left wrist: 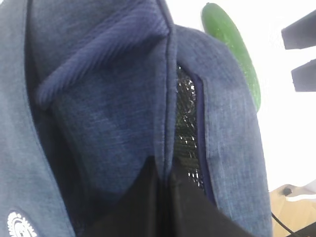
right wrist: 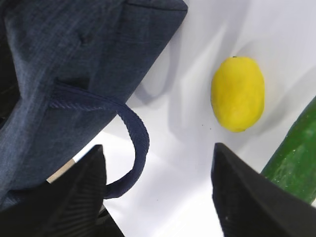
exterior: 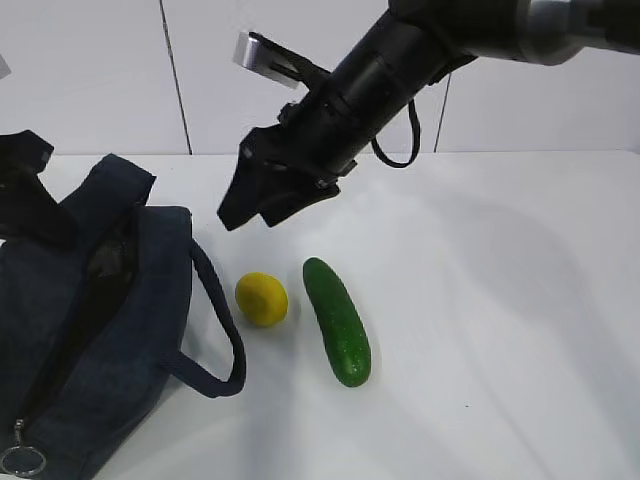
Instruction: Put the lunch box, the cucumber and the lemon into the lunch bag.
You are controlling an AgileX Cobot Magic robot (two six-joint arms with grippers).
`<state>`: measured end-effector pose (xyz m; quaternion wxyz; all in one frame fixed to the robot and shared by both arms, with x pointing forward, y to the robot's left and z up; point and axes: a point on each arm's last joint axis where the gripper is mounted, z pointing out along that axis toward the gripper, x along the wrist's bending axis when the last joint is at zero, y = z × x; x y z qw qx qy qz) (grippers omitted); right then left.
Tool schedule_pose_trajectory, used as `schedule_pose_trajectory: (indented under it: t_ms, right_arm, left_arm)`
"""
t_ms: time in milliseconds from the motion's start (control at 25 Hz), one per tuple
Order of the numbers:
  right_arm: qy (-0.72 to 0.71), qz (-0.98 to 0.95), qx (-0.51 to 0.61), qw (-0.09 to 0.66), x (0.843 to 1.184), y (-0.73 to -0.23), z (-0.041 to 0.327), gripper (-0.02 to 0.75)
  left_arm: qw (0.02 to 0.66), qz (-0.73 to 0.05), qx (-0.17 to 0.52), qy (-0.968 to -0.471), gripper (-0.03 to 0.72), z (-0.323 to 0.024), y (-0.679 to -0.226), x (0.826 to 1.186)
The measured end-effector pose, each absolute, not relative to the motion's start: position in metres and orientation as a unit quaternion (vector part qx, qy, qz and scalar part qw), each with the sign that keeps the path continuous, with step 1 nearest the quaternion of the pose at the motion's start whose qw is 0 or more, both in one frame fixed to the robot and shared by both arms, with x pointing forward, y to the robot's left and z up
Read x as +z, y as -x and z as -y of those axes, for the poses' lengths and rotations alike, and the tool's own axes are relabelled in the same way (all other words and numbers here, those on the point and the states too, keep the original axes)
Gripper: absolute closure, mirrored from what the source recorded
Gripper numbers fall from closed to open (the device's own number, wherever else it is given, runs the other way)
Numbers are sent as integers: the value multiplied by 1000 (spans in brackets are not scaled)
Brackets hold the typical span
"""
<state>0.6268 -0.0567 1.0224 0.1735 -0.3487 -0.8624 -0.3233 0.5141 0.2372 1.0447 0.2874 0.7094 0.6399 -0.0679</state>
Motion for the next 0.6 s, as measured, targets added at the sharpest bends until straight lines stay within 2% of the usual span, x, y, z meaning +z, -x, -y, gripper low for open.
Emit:
schedule_pose_trajectory:
  t_ms: [480, 600]
  right_arm:
    - [444, 844, -253, 163, 1014, -629, 67, 231]
    - [524, 823, -183, 121, 1006, -633, 80, 231]
  left_arm:
    - [290, -641, -59, -708, 694, -238, -516, 1045]
    - [291, -642, -58, -707, 694, -238, -516, 1045]
